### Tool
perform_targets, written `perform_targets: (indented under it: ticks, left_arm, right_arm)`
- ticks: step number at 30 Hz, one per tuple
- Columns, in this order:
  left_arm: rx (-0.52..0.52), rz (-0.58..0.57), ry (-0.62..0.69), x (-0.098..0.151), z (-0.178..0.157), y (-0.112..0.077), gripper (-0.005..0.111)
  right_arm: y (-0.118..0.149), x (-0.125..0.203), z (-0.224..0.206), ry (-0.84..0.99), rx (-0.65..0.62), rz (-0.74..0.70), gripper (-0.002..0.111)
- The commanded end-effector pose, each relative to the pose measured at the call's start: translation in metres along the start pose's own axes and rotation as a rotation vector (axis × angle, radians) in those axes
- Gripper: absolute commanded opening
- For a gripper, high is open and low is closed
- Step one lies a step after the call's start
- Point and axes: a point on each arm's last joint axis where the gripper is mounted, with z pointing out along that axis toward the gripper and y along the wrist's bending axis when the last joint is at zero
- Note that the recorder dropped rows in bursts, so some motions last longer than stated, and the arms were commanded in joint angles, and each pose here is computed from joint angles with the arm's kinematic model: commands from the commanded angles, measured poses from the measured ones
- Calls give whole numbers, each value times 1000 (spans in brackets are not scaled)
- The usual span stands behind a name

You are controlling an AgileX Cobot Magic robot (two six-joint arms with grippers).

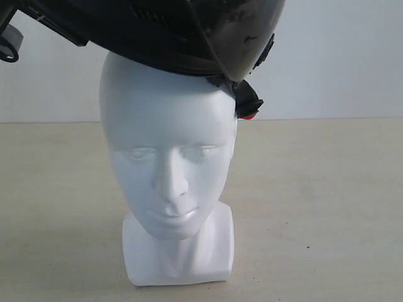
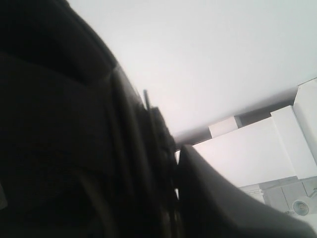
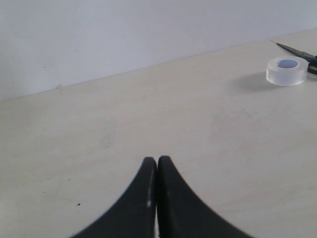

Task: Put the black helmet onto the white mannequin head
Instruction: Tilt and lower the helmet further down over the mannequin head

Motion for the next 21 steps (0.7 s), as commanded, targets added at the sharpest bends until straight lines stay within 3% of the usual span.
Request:
perform_targets:
  ticks: [1, 11, 21]
  left_arm:
    - [40, 5, -16, -3, -1, -7, 4]
    - [-25, 1, -34, -8, -10, 9, 4]
    - [-26, 30, -45, -13, -11, 7, 4]
  right_arm:
    - [0, -2, 0, -20, 5, -6, 0]
    - [0, -2, 0, -20, 5, -6, 0]
    - [0, -2, 0, -20, 5, -6, 0]
